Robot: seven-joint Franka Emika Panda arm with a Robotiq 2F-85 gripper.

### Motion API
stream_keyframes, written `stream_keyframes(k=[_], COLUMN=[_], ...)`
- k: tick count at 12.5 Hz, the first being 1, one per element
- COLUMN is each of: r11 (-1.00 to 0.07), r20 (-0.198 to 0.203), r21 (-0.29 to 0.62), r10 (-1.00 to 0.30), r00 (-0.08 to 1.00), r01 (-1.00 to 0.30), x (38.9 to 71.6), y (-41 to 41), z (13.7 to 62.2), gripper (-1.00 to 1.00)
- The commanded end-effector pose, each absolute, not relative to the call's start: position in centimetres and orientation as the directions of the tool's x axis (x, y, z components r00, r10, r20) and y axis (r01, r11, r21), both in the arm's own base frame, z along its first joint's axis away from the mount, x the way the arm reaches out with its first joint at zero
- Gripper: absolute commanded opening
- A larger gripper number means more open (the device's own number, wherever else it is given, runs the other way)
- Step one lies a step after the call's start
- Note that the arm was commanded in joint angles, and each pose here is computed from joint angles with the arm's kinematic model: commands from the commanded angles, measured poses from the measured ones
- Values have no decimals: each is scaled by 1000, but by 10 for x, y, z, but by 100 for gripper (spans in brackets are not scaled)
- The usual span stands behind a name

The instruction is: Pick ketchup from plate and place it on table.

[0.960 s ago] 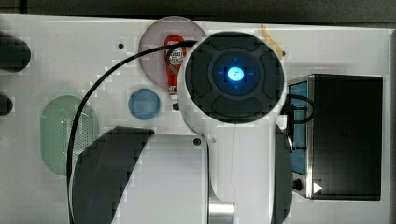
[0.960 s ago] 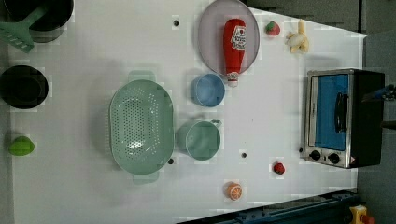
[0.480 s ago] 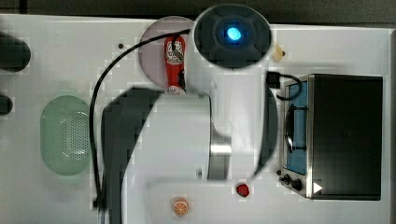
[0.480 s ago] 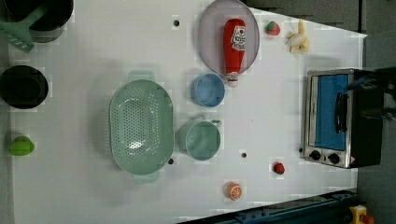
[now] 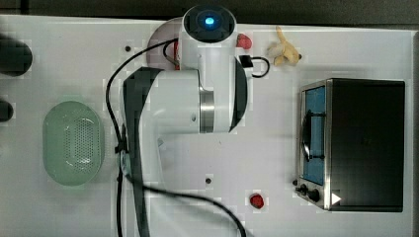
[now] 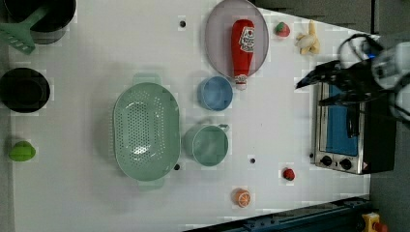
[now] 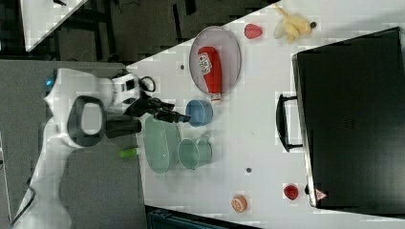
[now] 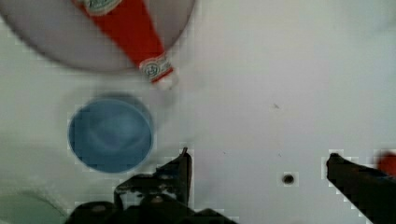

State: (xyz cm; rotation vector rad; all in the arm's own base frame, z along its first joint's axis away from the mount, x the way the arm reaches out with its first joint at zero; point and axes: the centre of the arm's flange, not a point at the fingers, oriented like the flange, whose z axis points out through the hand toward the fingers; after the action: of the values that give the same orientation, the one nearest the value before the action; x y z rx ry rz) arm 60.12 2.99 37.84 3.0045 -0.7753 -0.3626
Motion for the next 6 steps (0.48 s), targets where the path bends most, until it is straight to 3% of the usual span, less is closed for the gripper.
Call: stream_keyframes(k=[1,6], r11=[-977,-984], r20=[-157,-91], r21=[-21,-68], r10=[-207,-158], r00=[966,983], r01=[-213,-165], x=[618,645], y=[56,66], z=[367,288], gripper=[100,100])
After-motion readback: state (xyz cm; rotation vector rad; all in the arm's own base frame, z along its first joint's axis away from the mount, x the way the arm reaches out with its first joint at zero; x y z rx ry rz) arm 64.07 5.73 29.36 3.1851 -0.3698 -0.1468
